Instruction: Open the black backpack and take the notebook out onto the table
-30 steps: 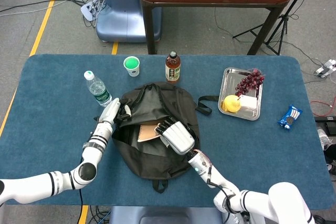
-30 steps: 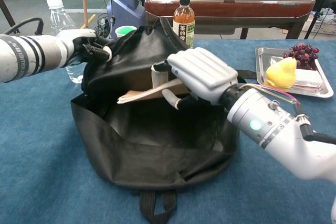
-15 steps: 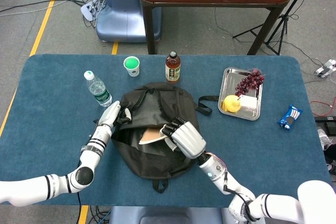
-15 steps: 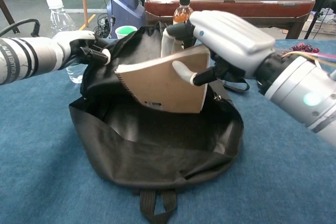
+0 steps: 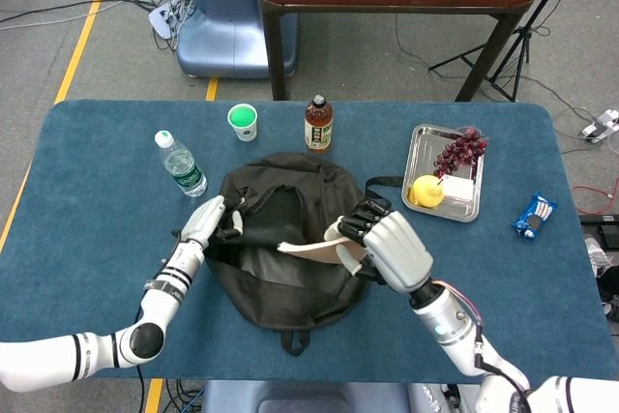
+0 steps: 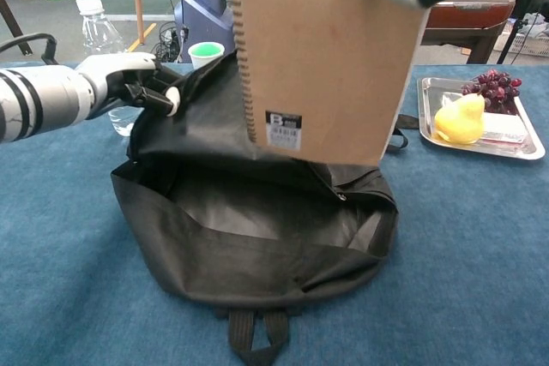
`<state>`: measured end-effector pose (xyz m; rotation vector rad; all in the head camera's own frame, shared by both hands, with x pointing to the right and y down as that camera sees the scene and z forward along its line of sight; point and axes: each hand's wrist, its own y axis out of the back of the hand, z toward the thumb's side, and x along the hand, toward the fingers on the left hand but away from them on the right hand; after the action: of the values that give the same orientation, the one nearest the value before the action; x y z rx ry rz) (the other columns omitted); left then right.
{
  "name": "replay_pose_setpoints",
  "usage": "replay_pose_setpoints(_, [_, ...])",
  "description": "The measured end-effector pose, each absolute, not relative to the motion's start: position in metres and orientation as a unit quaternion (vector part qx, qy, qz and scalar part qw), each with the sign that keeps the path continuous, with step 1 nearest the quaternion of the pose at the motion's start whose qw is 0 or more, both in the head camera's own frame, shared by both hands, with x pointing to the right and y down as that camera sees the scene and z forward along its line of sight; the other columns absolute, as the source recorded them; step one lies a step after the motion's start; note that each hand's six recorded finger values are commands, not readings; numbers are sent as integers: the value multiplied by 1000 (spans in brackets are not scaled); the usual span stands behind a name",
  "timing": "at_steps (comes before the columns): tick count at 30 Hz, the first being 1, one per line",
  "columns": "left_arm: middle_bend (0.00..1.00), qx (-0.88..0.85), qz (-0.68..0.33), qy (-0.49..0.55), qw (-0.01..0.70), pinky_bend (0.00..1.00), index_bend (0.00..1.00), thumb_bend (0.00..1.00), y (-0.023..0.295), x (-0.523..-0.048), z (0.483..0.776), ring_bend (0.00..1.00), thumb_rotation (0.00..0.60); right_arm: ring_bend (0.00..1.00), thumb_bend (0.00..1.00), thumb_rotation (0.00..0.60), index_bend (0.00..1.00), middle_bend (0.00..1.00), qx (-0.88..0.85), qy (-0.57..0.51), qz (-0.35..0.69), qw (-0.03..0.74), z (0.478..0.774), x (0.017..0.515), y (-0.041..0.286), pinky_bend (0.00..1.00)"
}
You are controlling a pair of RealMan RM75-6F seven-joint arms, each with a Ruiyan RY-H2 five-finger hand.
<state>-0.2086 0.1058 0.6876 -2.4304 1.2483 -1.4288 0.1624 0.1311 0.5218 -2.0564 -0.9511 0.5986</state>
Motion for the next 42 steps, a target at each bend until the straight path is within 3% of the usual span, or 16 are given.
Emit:
replay_pose_setpoints(5, [268, -810, -457, 363, 55, 243, 218, 541, 115, -208, 678, 296, 600, 527, 520, 600, 756, 666, -801, -391, 244, 383, 503, 184, 122, 387])
replay_pose_setpoints(9, [193, -827, -452, 329, 63, 239, 124, 458, 125, -209, 667, 221, 539, 526, 520, 600, 756, 666, -794, -403, 254, 379, 495, 199, 117, 387])
replay_pose_setpoints(13, [191, -834, -448, 314, 65, 229, 114, 418, 131, -210, 658, 219, 485, 527, 520, 600, 756, 666, -790, -411, 260, 374, 491, 209, 115, 387])
replay_pose_setpoints(18, [182, -841, -449, 292, 81, 226, 89, 330, 135, -217, 644, 215, 554, 527, 520, 600, 756, 666, -785, -414, 272, 373, 487, 219, 113, 387])
replay_pose_setpoints(23, [150, -840, -452, 284, 98, 213, 45, 253, 136, -227, 633, 191, 555, 527, 520, 600, 756, 666, -783, -409, 288, 369, 492, 225, 114, 387])
replay_pose_setpoints(28, [86, -833, -460, 287, 104, 182, 4, 204, 132, -239, 625, 108, 519, 527, 520, 600, 756, 666, -787, -398, 302, 361, 503, 226, 116, 387])
replay_pose_setpoints(32, [1, -829, -471, 283, 107, 99, 0, 170, 131, -248, 620, 4, 510, 527, 520, 600, 756, 666, -796, -385, 308, 351, 513, 221, 121, 387])
replay_pose_setpoints(42, [0, -806, -480, 331, 104, 92, 0, 169, 118, -272, 617, 0, 587, 527, 520, 600, 756, 666, -820, -358, 324, 307, 542, 206, 123, 387])
